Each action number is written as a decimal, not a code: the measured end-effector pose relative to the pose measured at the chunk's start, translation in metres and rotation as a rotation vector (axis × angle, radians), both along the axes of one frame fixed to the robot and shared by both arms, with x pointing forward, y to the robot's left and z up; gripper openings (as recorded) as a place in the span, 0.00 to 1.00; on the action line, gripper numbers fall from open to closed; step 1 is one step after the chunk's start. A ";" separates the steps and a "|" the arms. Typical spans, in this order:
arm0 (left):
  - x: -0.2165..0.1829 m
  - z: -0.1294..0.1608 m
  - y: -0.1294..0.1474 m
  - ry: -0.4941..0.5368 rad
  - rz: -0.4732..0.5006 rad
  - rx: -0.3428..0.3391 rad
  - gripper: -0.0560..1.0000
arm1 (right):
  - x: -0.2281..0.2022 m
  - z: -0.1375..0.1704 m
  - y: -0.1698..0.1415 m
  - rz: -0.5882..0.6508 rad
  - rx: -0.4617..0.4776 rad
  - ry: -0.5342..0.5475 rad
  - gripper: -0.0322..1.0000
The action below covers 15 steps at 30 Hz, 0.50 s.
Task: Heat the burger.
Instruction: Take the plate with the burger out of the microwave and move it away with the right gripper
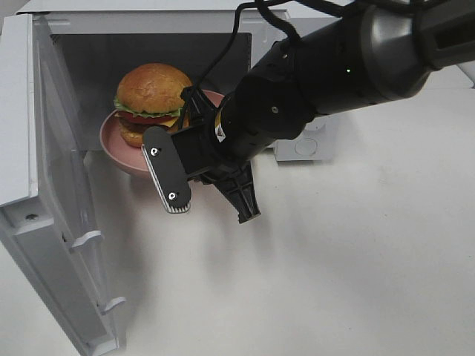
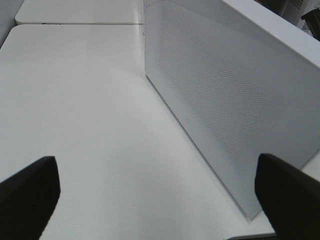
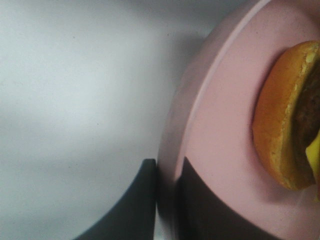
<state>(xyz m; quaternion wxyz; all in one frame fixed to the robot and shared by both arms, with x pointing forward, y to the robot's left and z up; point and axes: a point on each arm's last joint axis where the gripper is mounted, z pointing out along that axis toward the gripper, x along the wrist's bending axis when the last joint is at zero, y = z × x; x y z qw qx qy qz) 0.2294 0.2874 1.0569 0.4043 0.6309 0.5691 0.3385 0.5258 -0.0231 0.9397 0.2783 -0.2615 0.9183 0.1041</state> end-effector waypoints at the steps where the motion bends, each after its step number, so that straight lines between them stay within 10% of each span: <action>1: 0.000 0.000 0.000 0.000 0.000 0.000 0.98 | -0.004 0.001 -0.001 0.003 0.005 -0.001 0.12; 15: 0.000 0.000 0.000 0.000 0.000 0.000 0.98 | -0.040 0.017 -0.030 -0.004 0.013 0.012 0.12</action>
